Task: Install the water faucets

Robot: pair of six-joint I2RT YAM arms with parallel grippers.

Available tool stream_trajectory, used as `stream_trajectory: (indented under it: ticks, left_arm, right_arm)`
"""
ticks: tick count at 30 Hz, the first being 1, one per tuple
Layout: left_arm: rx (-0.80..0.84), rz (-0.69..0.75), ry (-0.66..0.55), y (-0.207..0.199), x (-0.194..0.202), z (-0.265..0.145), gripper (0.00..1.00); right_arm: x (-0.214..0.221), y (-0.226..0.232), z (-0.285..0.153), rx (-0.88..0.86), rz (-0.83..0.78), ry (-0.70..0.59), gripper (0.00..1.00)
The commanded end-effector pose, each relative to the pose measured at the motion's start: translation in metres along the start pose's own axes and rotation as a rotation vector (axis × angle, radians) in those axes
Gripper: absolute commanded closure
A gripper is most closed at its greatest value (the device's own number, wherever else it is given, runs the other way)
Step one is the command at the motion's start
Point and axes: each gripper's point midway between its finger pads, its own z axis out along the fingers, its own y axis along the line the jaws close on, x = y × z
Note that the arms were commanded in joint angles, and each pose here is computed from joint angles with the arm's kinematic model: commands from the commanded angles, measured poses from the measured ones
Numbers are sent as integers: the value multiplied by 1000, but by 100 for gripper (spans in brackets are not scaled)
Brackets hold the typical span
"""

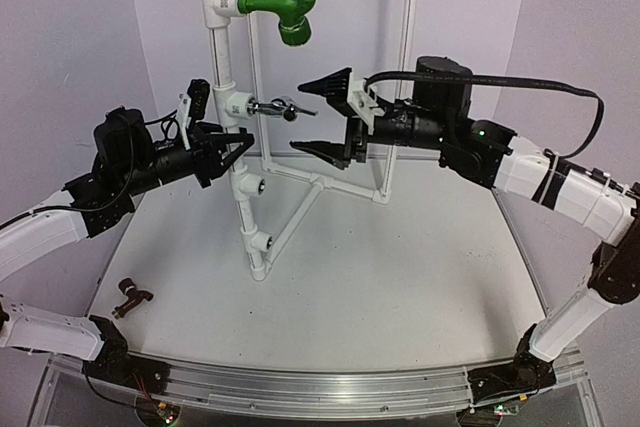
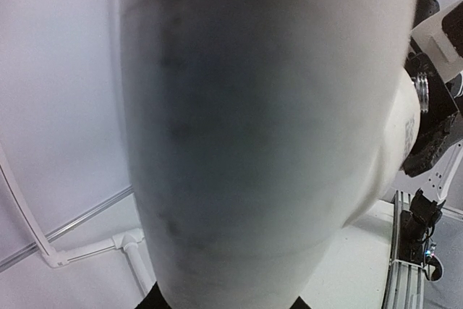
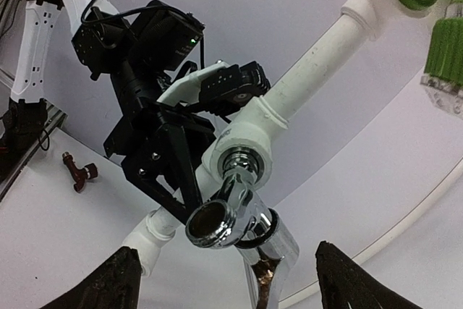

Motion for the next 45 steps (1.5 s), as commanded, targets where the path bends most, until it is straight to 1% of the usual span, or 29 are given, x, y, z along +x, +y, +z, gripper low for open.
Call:
stream_trajectory:
  ticks: [1,4,6,10,13,15,18,20,22,25,26,28,29,30,32,33,34,35,38,43,45]
  left_arm:
    - [-3,-250,206,-2,51,3,100]
    - [3,-251,209,-2,51,5,100]
    - [4,-252,211,-2,51,6,100]
    - [10,-255,217,-3,52,8,100]
    - [13,-254,215,-3,50,9,100]
    - [12,-254,214,-2,50,9,100]
    - [14,-253,214,-3,50,9,100]
    - [14,-253,215,-3,50,10,100]
    - [11,-253,216,-2,50,10,100]
    - [5,-251,216,-1,50,11,100]
    - [1,-251,217,0,51,11,100]
    - [-8,-251,221,2,53,12,100]
    - [-11,-252,223,3,53,13,100]
    - [-12,-253,223,3,54,13,100]
    - [-14,-256,227,3,55,14,100]
    - [-16,-258,228,4,55,14,100]
    - [-20,-258,228,5,56,15,100]
    - [-25,-258,229,5,56,14,100]
    - [-41,-256,227,8,57,13,100]
    - [-46,-252,215,7,54,8,100]
    - [-42,-252,211,5,52,6,100]
  right_arm:
    - [-24,-19,7,51,47,-93,20]
    - [-20,-24,12,76,114,-98,28]
    - [-19,-27,14,90,157,-110,37]
    - [-15,-35,20,118,284,-120,51]
    - [-15,-38,21,131,402,-136,66]
    - [-15,-36,21,117,491,-155,72]
    - [-15,-32,20,107,651,-170,79]
    - [-15,-30,18,106,797,-181,81]
    - [-12,-37,16,143,970,-193,85]
    - [0,-47,14,204,1337,-218,93]
    - [5,-47,14,216,1484,-226,97]
    - [14,-44,14,216,1756,-240,100]
    - [19,-40,15,208,1845,-237,100]
    - [23,-36,16,187,1979,-241,100]
    - [29,-27,19,135,2154,-236,100]
    - [29,-26,21,107,2221,-244,100]
    - [25,-26,22,74,2253,-257,100]
    - [20,-28,22,49,2260,-274,96]
    - [11,-34,18,40,2222,-308,78]
    - [10,-39,-5,130,2019,-323,46]
    - [16,-42,-18,176,1942,-319,37]
